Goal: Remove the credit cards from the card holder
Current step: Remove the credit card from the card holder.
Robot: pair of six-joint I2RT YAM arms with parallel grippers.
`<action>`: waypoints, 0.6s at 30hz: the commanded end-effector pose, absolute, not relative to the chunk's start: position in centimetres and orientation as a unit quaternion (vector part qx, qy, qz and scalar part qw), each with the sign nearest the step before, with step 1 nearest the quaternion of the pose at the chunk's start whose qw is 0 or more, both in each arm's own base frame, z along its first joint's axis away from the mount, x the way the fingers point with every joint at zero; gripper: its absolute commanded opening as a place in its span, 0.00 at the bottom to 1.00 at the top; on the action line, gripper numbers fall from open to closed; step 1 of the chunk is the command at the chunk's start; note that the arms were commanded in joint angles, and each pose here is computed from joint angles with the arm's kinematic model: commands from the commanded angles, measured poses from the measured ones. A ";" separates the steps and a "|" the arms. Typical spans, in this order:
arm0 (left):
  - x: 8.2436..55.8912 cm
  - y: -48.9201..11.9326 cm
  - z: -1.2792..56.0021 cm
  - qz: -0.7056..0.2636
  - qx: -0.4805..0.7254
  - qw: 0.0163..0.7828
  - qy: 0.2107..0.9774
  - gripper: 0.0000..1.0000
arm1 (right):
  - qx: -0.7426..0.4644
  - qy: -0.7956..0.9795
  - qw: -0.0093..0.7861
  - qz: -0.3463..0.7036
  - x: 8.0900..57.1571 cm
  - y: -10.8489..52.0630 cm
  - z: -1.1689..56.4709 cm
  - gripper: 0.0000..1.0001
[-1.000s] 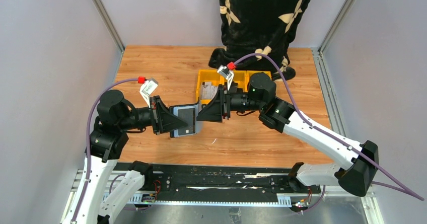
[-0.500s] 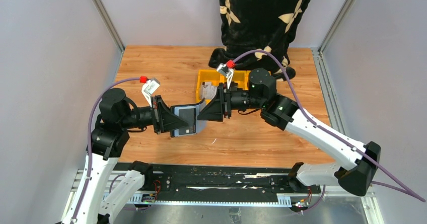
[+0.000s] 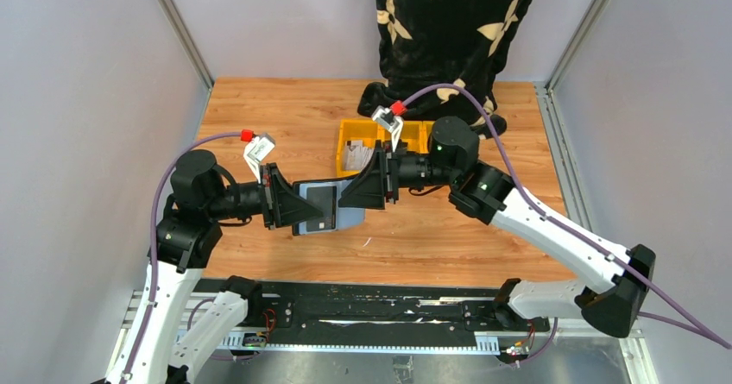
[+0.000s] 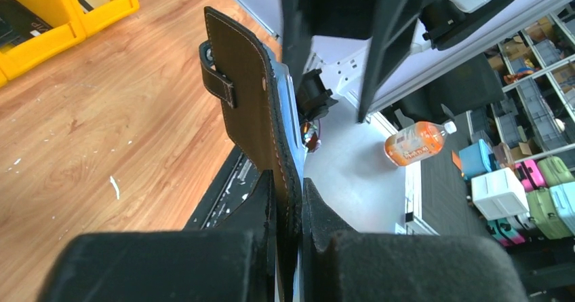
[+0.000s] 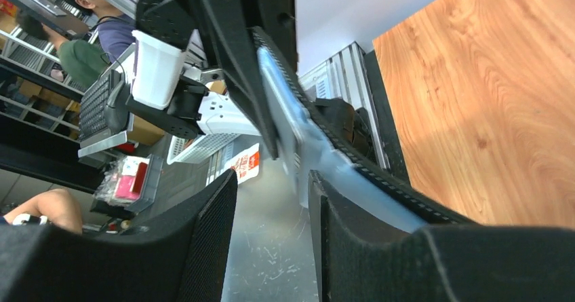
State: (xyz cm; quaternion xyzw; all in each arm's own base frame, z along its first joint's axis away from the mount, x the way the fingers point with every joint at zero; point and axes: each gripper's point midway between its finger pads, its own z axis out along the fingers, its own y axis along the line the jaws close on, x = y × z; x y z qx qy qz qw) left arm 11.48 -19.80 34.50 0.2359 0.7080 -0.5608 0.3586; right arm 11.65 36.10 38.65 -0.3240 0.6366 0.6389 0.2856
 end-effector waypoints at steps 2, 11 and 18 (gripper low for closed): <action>10.4 -20.0 36.2 -0.576 0.263 0.365 0.683 0.00 | -0.334 0.622 0.259 0.659 10.9 37.0 38.3 0.46; 10.3 -20.1 36.6 -0.584 0.264 0.365 0.676 0.02 | -0.327 0.652 0.241 0.640 11.5 39.1 35.8 0.41; 8.6 -20.2 37.0 -0.617 0.282 0.334 0.655 0.15 | -0.319 0.637 0.233 0.662 11.0 40.0 36.2 0.27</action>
